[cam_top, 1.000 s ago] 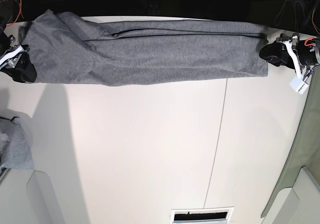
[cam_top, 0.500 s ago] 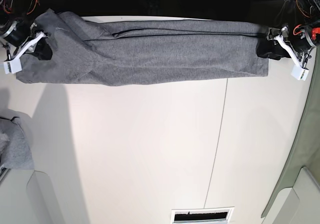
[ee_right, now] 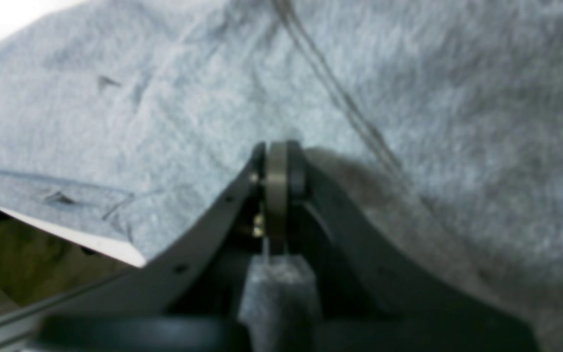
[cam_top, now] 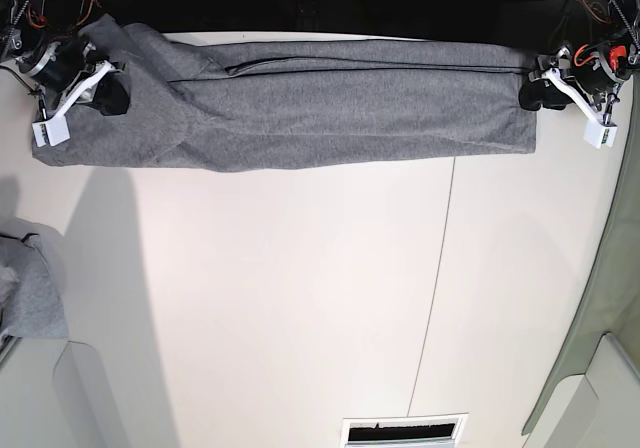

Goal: Layout the t-shirt on the table in an organized manner, then fold the t-shirt properly
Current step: 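Regrasp the strip ends with both grippers and tug it taut, then carry the strip end with the left gripper toward the right gripper, folding it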

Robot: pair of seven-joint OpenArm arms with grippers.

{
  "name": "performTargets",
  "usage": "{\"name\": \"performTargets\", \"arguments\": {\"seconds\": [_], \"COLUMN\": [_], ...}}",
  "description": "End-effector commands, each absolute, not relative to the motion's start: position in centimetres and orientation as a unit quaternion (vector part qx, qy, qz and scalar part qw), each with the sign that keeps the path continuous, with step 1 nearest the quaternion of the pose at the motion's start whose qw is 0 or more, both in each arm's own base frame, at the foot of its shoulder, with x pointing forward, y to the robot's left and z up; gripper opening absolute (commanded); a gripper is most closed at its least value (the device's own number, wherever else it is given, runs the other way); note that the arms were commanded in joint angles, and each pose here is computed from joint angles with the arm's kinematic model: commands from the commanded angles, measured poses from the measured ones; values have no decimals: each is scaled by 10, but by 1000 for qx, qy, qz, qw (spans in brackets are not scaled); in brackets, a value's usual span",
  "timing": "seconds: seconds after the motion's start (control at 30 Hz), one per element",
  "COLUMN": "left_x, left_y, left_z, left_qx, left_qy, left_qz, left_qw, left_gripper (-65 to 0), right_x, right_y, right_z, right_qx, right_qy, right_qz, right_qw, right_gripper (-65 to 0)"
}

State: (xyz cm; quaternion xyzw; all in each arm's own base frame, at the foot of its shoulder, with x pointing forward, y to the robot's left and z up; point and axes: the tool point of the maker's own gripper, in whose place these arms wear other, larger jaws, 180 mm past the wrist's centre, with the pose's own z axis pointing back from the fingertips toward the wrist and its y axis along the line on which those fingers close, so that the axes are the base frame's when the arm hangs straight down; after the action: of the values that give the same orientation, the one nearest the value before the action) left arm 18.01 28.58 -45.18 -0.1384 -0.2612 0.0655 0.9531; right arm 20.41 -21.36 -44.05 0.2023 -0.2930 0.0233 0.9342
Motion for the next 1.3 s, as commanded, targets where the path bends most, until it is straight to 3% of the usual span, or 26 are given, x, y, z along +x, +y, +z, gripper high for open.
{"name": "performTargets", "arguments": {"seconds": [0.0, 0.33, 0.4, 0.5, 0.53, 0.7, 1.1, 1.27], "left_x": [180, 170, 168, 176, 182, 227, 291, 306], "left_y": [284, 230, 217, 204, 206, 238, 316, 286], "left_z": [-451, -458, -462, -459, -457, -435, -375, -341], "left_qx": [-143, -224, -235, -247, -243, -199, -75, -109], "left_qy": [-258, -229, -221, -241, -249, -297, -336, -383], "left_qz": [63, 13, 0, -28, -31, -13, -54, -87], "left_qw": [953, 947, 947, 938, 937, 934, 937, 913], "left_gripper": [-286, -291, -371, -619, -650, -650, -650, -650], "right_x": [213, 213, 213, 217, 219, 232, 269, 265], "right_y": [-217, -217, -217, -217, -218, -220, -235, -243], "right_z": [-431, -431, -431, -429, -428, -417, -387, -389], "right_qx": [202, 202, 202, 202, 201, 202, 201, 189], "right_qy": [-312, -311, -311, -315, -317, -334, -375, -368], "right_qz": [28, 29, 29, 30, 30, 30, 20, 23], "right_qw": [928, 928, 928, 927, 926, 920, 905, 910], "right_gripper": [-650, -650, -650, -650, -650, -650, -650, -650]}}
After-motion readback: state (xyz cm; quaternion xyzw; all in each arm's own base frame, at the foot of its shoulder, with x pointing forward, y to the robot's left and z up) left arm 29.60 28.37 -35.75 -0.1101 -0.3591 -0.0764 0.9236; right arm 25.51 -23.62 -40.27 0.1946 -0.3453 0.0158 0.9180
